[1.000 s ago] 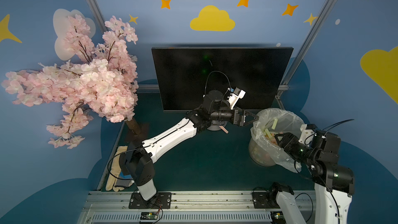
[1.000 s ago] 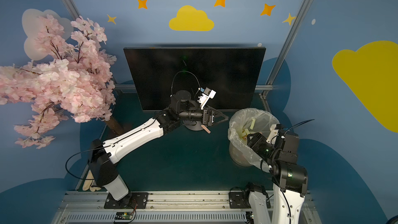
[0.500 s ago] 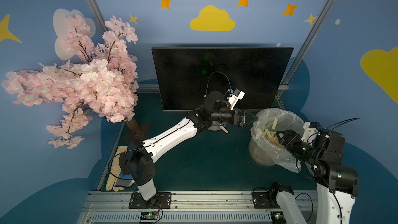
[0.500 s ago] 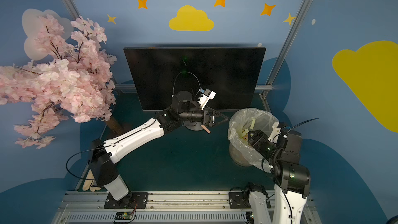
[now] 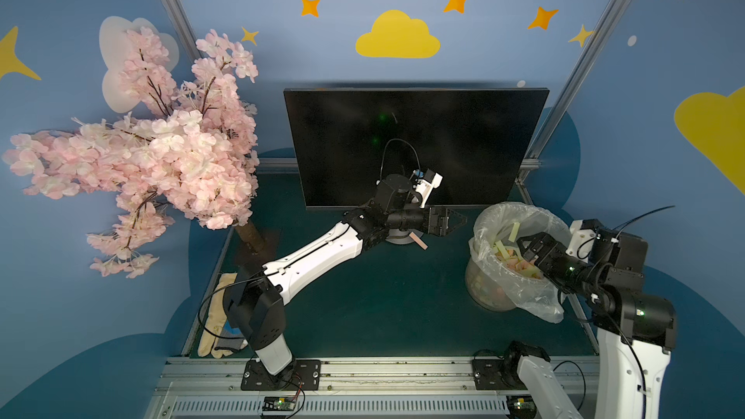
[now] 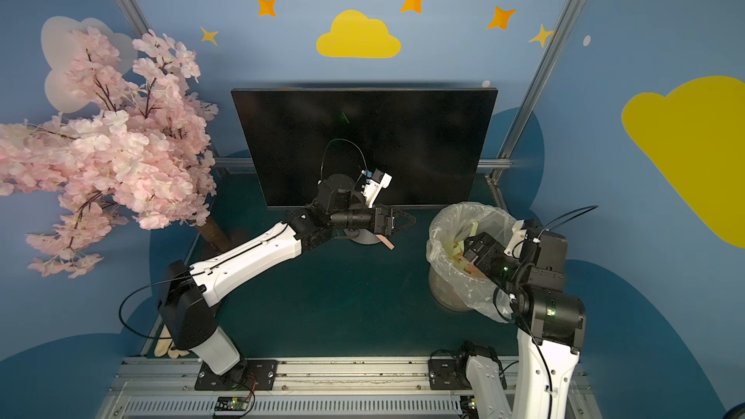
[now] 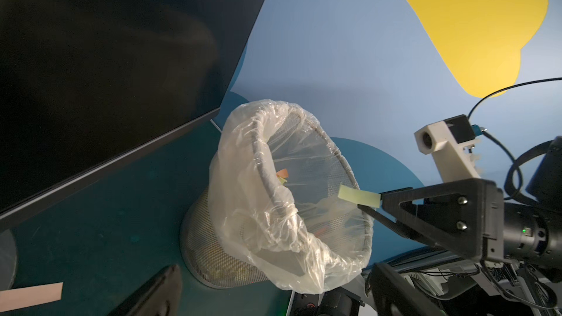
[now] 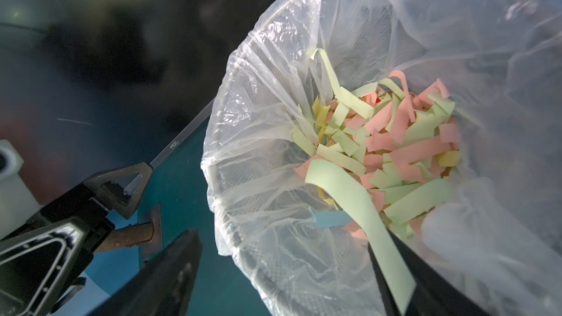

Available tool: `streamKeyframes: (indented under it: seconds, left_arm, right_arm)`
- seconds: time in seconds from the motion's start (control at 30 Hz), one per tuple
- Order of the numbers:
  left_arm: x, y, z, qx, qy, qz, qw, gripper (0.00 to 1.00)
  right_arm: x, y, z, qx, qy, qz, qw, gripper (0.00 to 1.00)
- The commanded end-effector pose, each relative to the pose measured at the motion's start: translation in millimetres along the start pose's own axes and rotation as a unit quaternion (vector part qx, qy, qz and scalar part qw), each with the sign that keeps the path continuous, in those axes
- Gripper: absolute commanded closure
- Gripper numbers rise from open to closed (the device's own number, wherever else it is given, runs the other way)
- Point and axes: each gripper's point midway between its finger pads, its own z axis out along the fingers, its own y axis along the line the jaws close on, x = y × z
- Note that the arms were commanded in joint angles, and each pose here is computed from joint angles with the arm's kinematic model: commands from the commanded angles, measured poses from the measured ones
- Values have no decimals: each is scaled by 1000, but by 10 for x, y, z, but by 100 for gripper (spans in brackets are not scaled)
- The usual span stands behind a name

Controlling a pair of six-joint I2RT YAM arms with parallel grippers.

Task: Remove the sticky note from the monitor
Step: Place the sticky note in the trash bin.

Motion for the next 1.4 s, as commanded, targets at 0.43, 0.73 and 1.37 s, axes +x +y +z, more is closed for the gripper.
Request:
streamKeyframes:
  seconds: [0.43, 0.73, 1.37]
  left_arm:
    - [-24, -36, 4, -2, 6, -11, 1000, 0]
    - [-22, -27, 15, -5, 13, -14, 1000, 0]
    - [-203, -364, 225, 118, 20, -99, 988, 3]
  right_arm:
    - [-224, -149, 126, 199, 84, -240, 946, 5]
    - [-294, 108, 193, 263, 56, -379, 886, 3]
    - [-147, 528, 114, -28, 76, -116, 990, 2]
